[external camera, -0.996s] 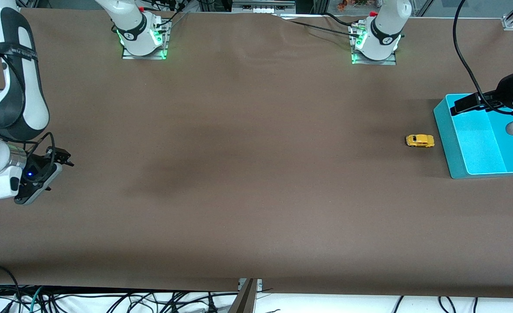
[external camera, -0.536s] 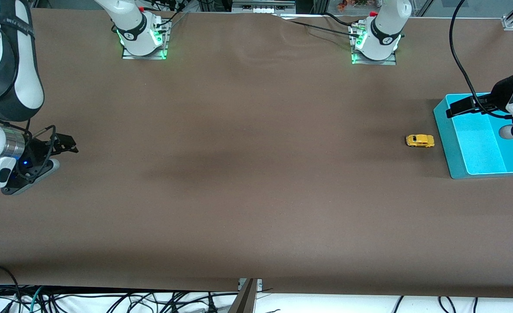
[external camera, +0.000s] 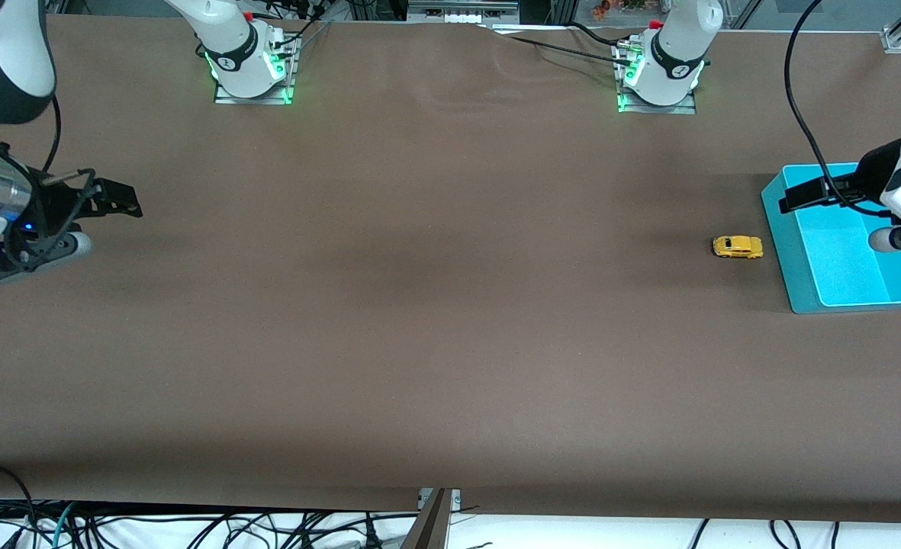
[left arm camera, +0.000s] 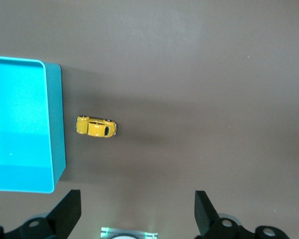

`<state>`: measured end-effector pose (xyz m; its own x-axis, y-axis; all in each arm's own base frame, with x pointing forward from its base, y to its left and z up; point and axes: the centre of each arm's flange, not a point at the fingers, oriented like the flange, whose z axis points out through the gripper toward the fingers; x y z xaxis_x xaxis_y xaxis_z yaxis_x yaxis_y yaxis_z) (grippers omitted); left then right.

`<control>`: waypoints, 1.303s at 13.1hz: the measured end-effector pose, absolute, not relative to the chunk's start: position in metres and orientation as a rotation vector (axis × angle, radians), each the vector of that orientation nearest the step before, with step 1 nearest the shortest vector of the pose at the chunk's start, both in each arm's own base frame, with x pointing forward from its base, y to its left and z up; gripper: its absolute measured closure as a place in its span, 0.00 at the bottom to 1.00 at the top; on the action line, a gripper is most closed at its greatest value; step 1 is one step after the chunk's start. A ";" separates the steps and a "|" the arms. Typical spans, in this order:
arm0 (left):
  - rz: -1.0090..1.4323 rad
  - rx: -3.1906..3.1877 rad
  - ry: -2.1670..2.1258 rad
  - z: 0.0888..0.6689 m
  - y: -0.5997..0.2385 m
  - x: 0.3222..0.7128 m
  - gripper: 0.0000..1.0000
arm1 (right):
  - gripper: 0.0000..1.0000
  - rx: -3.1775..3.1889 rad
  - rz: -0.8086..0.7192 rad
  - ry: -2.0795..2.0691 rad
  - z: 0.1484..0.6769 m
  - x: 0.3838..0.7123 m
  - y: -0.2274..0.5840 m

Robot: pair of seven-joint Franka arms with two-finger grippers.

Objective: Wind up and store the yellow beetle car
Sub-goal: 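Lower the left gripper onto the yellow car beside the bin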

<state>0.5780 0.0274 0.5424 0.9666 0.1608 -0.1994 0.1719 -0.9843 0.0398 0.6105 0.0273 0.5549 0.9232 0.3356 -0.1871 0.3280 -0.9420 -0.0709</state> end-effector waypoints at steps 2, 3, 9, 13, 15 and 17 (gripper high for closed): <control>-0.270 3.058 0.232 0.510 0.043 0.581 0.00 | 0.00 -3.063 0.290 -0.516 0.562 0.608 0.025; -0.251 3.057 0.197 0.492 0.057 0.580 0.00 | 0.00 -3.079 0.284 -0.511 0.565 0.608 0.022; -0.179 3.044 -0.162 0.385 0.128 0.551 0.00 | 0.00 -3.137 0.131 -0.433 0.617 0.588 -0.009; -0.257 3.095 -0.407 0.320 0.130 0.524 0.00 | 0.00 -3.161 0.140 -0.369 0.620 0.581 -0.026; -0.303 3.060 -0.607 0.289 0.127 0.508 0.00 | 0.00 -3.173 0.155 -0.252 0.616 0.577 -0.028; -0.311 3.016 -0.737 0.267 0.126 0.495 0.00 | 0.00 -3.180 0.156 -0.178 0.616 0.575 -0.028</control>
<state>0.4950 0.1259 0.2668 0.8684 -0.4590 -0.1875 -0.4547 -0.8881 0.0676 0.5750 -0.0283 0.6160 0.9890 0.1087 -0.0999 0.1133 -0.9927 0.0418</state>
